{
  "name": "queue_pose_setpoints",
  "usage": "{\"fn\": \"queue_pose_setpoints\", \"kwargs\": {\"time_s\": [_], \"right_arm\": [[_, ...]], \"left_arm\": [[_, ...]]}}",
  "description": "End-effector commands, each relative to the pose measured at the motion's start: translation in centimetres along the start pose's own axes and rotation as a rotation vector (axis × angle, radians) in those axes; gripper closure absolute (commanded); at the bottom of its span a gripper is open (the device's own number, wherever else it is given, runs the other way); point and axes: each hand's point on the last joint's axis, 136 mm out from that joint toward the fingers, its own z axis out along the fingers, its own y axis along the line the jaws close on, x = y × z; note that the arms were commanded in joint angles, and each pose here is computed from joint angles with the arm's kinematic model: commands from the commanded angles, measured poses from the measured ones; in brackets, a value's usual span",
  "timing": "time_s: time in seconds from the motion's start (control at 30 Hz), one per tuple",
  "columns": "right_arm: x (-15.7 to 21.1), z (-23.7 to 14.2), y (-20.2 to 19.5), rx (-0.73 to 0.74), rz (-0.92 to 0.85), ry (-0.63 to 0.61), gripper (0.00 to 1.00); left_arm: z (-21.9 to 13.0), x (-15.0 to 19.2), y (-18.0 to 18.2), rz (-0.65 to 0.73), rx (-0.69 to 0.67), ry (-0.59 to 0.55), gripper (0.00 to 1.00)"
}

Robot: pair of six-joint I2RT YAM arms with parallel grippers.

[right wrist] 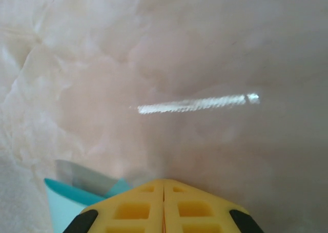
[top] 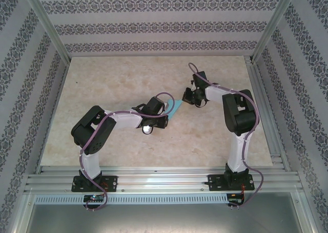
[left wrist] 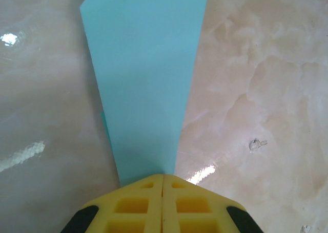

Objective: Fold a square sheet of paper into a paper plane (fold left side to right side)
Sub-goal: Fold the wing for the fifth time at the center of the table.

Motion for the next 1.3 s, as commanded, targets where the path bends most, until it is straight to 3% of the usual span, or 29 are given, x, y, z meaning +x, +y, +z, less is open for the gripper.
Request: {"fn": "queue_pose_setpoints", "kwargs": {"time_s": [0.0,0.17,0.27,0.5,0.83,1.0,1.27], "right_arm": [[-3.4,-0.3,-4.9,0.158,0.01,-0.101,0.92],[-4.4,-4.4,-1.4,0.067,-0.024,-0.155,0.92],[-2.8,-5.9,2.1,-0.042,-0.032,-0.148,0.91],[3.1,-2.9,7.9,-0.195,0.008,-0.054,0.91],[6.4,2.9,5.0,-0.083,0.062,0.052,0.91],[7.6,4.0,2.6,0.004,0.06,0.08,0.91],[7.6,3.8,2.2,0.036,0.044,0.085,0.91]], "left_arm": [[0.7,11.2,4.7,-0.024,-0.17,0.362,0.94],[0.7,11.2,4.7,-0.023,-0.171,0.361,0.94],[0.7,11.2,4.6,-0.02,-0.171,0.363,0.93],[0.8,11.2,4.5,-0.015,-0.171,0.361,0.94],[0.5,11.2,4.3,-0.009,-0.164,0.36,0.93],[0.2,11.6,3.7,-0.005,-0.135,0.36,0.92],[-0.5,12.8,2.9,0.016,-0.101,0.366,0.92]]}}
